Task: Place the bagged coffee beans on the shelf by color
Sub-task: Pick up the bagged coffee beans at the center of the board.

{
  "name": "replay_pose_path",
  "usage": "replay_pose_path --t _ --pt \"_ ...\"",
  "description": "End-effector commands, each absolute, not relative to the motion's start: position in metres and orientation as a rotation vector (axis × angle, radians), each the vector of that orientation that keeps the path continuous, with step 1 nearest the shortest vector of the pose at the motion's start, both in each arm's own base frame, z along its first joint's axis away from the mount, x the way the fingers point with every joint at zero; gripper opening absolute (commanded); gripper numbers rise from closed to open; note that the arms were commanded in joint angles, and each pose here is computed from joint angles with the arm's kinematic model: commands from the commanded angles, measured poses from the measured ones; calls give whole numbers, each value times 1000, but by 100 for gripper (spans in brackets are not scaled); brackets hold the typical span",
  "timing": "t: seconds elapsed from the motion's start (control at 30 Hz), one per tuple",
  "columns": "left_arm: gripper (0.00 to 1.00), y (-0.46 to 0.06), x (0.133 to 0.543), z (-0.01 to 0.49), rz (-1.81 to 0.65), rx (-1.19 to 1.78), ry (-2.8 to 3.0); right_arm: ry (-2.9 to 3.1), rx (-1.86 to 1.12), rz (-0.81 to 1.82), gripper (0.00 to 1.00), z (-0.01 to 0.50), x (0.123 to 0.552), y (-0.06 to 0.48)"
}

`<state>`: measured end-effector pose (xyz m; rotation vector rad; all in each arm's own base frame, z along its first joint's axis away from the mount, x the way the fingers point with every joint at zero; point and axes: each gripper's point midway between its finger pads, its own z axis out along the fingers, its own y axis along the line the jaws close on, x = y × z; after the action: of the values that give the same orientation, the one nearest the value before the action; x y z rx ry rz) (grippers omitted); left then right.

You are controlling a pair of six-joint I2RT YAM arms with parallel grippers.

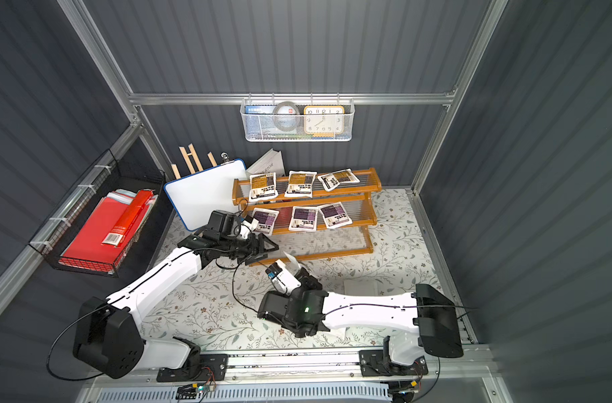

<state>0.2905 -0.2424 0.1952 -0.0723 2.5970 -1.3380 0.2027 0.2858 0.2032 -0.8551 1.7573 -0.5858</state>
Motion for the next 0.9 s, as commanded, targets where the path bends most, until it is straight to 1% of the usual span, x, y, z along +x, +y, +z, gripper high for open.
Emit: replay_pose_path --t 0.0,0.07,0.2,0.4,0.53,0.6,0.87 --pt "75 -250 284 211 -1461 -69 2575 1575 -833 -841 0 220 211 284" --pt "76 -250 283 214 -1465 -70 2566 1560 -811 -859 0 221 212 287" --pt "76 -247 275 201 -1465 -110 2592 1522 -749 -881 0 230 213 294" --pt "75 -244 271 191 -1462 -151 2597 1465 -669 -844 0 246 208 304" --pt "75 -246 276 200 -1486 -149 2556 1333 -803 -949 0 228 201 328" --pt "75 -247 277 204 -1497 -136 2542 1336 -806 -945 0 222 200 333" --pt "75 -243 269 199 -1483 -129 2565 1401 -753 -876 0 229 198 319"
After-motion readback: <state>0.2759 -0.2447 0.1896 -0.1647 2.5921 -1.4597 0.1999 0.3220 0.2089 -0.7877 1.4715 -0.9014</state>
